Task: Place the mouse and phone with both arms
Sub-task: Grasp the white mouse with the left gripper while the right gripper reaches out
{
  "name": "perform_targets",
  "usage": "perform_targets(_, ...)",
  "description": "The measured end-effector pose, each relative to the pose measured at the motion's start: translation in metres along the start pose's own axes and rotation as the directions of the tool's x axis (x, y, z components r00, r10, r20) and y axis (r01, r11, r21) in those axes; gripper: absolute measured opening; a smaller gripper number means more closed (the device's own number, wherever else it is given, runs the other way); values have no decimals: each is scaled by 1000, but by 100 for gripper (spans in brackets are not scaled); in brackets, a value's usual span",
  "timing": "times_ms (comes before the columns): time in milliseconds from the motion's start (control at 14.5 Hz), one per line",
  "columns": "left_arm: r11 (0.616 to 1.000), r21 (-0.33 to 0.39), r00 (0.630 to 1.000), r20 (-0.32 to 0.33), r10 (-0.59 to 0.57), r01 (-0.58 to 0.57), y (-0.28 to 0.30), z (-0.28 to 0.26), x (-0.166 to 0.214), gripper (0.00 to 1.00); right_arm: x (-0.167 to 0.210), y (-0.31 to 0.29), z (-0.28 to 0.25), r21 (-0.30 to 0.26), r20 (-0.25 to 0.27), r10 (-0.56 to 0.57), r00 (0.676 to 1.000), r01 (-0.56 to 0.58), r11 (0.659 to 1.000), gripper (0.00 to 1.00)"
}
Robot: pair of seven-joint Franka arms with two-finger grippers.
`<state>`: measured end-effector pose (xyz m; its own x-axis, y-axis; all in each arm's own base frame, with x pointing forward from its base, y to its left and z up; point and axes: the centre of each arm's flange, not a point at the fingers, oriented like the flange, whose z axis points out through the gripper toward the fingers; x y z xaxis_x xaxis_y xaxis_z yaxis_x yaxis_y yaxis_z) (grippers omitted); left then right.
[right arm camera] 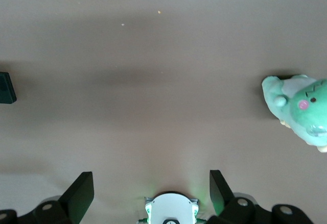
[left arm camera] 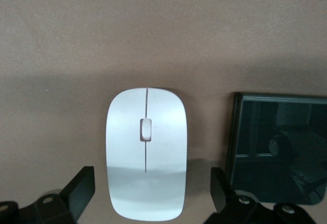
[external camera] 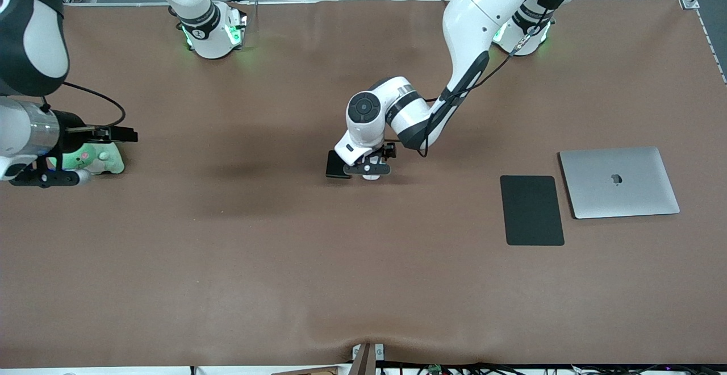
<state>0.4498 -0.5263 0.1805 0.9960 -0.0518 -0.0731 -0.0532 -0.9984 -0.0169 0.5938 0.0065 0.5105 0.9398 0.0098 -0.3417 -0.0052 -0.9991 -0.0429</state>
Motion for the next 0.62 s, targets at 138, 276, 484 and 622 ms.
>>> perform_targets(138, 1000, 6, 1000, -3, 6, -6, 0, 2, 0, 100, 5, -18, 4, -9, -20, 2, 1000, -2, 1000, 100)
perform_targets(276, 1000, 11, 1000, -2, 9, -9, -1, 5, 0, 100, 10, -40, 17, -20, -24, 27, 999, -27, 999, 100)
perform_targets(484, 1000, 15, 1000, 0, 10, -10, -1, 9, 0, 100, 17, -73, 41, -36, -1, 34, 999, -34, 999, 100)
perform_targets(622, 1000, 11, 1000, -2, 10, -10, -1, 11, 0, 100, 25, -84, 58, -24, 10, 31, 999, -30, 999, 100)
